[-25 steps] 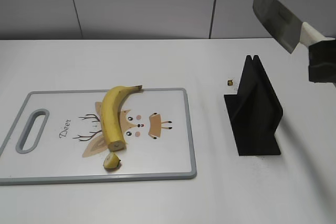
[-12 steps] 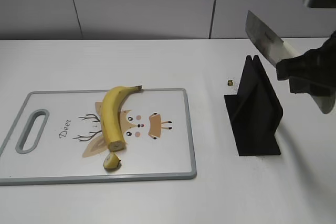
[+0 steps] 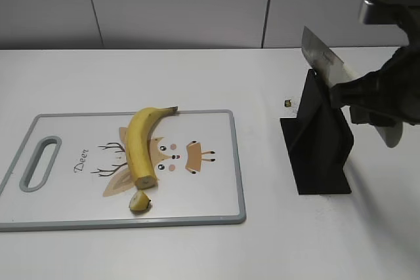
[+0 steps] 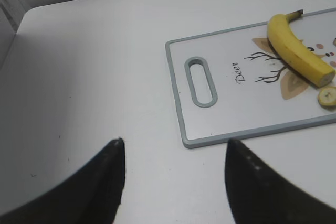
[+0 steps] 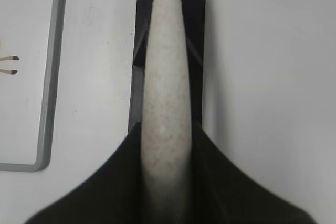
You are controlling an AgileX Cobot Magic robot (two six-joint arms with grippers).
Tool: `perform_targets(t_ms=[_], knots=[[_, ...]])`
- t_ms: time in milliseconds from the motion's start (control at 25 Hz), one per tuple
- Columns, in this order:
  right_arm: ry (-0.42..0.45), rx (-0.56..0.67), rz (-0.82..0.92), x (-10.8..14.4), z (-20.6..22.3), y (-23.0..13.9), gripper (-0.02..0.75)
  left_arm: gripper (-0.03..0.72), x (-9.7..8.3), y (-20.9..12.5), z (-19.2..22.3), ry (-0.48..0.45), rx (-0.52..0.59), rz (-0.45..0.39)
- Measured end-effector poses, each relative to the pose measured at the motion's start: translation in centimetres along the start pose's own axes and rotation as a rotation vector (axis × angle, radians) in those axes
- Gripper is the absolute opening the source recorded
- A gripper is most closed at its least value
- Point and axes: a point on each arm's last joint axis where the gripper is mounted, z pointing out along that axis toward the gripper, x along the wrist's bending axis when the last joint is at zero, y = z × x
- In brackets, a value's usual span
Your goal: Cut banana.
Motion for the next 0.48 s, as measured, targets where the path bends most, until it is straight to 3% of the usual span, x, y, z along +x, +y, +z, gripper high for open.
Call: perform_targets(t_ms=[480], knots=[[-0.035, 0.066, -0.006, 0.2, 2.3, -0.3, 0.160, 0.571, 0.0, 0.0, 0.0, 0.001, -0.003, 0.000]])
